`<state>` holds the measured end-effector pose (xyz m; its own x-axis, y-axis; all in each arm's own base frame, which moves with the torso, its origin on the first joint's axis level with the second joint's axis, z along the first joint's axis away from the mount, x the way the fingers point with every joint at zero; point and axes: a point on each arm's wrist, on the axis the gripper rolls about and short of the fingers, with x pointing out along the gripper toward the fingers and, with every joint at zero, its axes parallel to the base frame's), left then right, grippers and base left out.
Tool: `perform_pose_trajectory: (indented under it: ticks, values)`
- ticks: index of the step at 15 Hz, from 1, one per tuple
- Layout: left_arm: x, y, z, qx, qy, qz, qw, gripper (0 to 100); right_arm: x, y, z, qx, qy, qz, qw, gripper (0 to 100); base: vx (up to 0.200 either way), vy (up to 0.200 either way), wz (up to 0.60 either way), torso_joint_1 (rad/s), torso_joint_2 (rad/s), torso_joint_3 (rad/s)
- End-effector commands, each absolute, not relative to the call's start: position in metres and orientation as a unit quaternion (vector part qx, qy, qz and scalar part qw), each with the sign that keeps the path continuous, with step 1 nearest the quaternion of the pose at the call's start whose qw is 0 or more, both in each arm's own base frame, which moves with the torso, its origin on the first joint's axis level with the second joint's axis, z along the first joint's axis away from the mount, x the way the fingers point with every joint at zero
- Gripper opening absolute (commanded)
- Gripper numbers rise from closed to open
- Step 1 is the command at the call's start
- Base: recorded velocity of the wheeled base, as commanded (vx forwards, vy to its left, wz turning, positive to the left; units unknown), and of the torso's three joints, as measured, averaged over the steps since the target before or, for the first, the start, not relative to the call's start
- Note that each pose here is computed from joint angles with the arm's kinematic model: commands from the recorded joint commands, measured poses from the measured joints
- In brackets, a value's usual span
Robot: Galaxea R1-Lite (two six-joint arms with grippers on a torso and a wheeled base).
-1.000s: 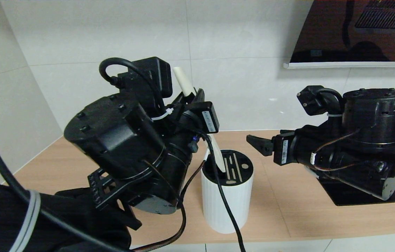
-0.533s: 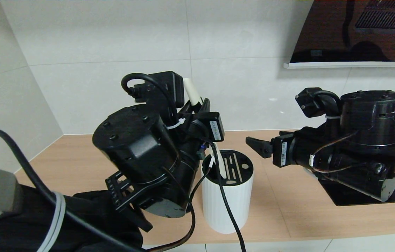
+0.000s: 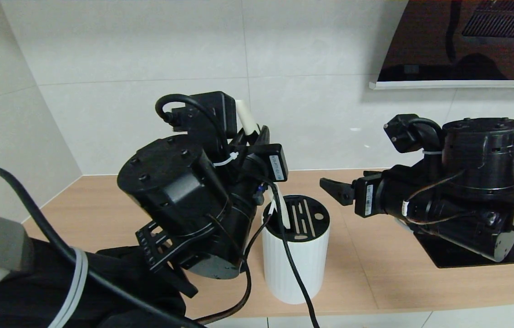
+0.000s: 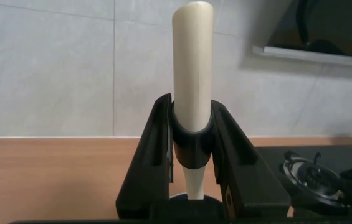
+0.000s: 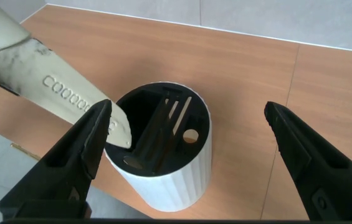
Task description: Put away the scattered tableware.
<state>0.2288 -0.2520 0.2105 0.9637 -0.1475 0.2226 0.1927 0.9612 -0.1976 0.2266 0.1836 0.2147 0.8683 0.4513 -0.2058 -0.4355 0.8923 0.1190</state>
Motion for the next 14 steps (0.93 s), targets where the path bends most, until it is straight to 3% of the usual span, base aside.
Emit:
perform_pose_trajectory:
  ticks: [1,14]
  values:
    - [0.231,-0.254,0.206,-0.105,-0.099,-0.085,0.986,0,0.227,0.184,0.214,0.034,0.116,0.23,0.966,100,0.0,0.0,0.0,0.0,0.0,0.0]
    - [0.25,-0.278,0.149,-0.068,-0.067,-0.089,0.991,0,0.227,0.185,0.213,0.031,0.116,0.231,0.966,100,0.0,0.0,0.0,0.0,0.0,0.0]
